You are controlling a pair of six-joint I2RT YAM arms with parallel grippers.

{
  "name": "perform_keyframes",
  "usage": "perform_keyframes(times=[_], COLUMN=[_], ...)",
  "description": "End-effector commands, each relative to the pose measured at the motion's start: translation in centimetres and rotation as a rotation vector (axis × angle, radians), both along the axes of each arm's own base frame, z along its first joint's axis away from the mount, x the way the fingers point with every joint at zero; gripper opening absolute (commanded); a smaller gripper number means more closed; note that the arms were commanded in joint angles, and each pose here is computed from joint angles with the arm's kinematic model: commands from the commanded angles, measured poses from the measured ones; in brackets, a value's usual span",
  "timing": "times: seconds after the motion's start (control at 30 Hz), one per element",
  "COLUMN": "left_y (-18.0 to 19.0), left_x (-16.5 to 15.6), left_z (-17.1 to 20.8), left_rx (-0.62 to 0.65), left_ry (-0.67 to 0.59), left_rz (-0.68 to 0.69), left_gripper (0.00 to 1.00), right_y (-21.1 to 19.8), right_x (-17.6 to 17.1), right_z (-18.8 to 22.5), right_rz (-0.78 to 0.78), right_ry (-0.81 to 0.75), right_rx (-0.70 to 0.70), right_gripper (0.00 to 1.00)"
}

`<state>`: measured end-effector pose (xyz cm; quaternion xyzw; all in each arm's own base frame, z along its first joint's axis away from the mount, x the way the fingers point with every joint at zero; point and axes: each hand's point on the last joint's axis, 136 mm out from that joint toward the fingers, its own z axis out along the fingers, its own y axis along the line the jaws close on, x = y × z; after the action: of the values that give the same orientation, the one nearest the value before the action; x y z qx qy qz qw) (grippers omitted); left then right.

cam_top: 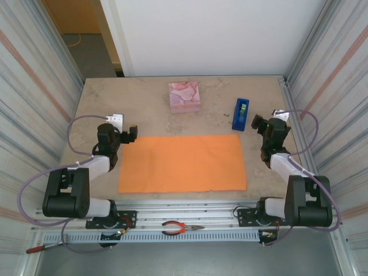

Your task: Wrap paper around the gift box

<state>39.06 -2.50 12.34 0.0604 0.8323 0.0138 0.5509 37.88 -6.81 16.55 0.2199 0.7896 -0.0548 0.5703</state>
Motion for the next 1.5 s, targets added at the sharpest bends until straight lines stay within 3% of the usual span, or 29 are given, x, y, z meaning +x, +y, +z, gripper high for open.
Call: perform_keyframes(times=[0.0, 0.1, 0.27, 0.37, 0.53, 0.77, 1.07, 1.47], left_y=[-0.8, -2.0, -4.8, -7.1, -10.9, -15.4, -18.0, -19.4], left_x=[0.5, 1.0, 2.7, 4.2, 6.8, 10.5, 14.9, 18.6], left_z=[1.9, 3.3, 5.1, 5.3, 5.6, 4.5, 1.9, -2.6], left_rx=[0.054, -0.001, -0.156, -0.181, -0.186, -0.391, -0.662, -0.719], left_ry=[-0.004, -0.013, 0.019, 0.094, 0.177, 0.341, 0.522, 0.626], left_rz=[-0.017, -0.036, -0.076, -0.103, -0.126, -0.189, -0.203, -0.215], left_gripper=[0.99, 0.99, 0.99, 0.99, 0.99, 0.96, 0.91, 0.87], right_y=[-2.6, -2.7, 2.3, 5.7, 11.2, 19.9, 26.7, 31.7], right_x=[-0.9, 0.0, 3.6, 5.3, 8.0, 11.9, 16.2, 19.7], right_z=[1.5, 2.6, 5.1, 5.8, 5.8, 3.2, -0.8, -5.8], right_rz=[-0.167, -0.152, 0.121, 0.25, 0.416, 0.623, 0.713, 0.764], right_ry=[-0.009, 0.011, 0.037, 0.069, 0.155, 0.325, 0.449, 0.525], right_rx=[0.24, 0.343, 0.378, 0.403, 0.508, 0.616, 0.722, 0.832], right_gripper=[0.98, 0.98, 0.98, 0.99, 0.95, 0.87, 0.79, 0.77])
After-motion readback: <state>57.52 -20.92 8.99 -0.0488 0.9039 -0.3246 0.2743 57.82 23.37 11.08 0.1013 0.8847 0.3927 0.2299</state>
